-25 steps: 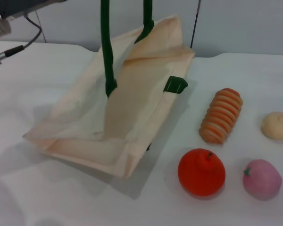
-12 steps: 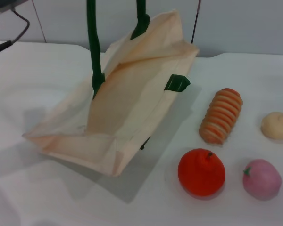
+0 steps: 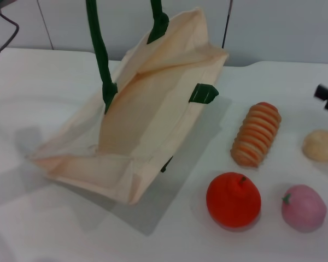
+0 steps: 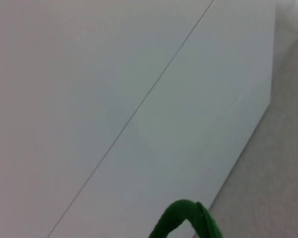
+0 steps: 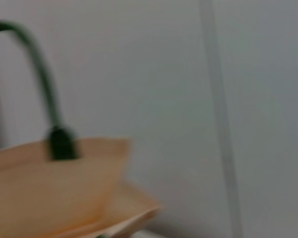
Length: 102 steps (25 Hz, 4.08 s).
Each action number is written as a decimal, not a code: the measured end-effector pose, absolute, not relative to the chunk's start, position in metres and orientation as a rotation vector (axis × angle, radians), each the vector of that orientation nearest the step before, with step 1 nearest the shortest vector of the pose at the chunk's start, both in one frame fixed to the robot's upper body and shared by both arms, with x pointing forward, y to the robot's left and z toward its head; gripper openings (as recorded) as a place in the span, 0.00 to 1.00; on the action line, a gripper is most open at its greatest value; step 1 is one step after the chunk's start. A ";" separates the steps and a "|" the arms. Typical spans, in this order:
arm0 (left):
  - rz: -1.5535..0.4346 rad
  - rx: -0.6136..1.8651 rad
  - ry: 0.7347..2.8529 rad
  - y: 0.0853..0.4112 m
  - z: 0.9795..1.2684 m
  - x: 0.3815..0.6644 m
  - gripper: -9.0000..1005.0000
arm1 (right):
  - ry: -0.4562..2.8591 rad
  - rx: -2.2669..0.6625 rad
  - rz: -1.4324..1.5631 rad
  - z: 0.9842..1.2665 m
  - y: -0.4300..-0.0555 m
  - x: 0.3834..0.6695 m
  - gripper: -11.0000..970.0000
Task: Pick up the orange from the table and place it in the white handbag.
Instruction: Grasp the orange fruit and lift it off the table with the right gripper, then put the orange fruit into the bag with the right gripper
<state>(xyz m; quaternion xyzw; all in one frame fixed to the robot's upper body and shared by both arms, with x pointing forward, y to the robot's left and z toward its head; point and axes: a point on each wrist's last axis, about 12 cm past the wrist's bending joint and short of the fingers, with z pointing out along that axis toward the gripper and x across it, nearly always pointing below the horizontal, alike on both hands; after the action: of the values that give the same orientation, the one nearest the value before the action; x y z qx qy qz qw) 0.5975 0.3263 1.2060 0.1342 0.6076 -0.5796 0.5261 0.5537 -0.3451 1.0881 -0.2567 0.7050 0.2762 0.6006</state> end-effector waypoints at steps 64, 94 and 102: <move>-1.351 0.285 1.459 0.338 1.206 0.596 0.12 | 1.900 -1.389 0.912 1.072 -0.235 0.552 0.57; -1.349 0.274 1.462 0.338 1.205 0.597 0.12 | 1.807 -1.412 0.965 1.092 -0.237 0.553 0.32; -1.353 0.273 1.459 0.337 1.205 0.596 0.12 | 1.676 -1.328 0.972 1.122 -0.236 0.567 0.28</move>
<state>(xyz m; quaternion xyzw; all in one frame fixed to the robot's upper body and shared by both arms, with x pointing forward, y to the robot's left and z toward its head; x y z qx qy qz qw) 0.5965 0.3373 1.2046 0.1148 0.6131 -0.5684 0.5366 0.5672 -0.2357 1.1223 -0.5216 0.6582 0.3817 0.3860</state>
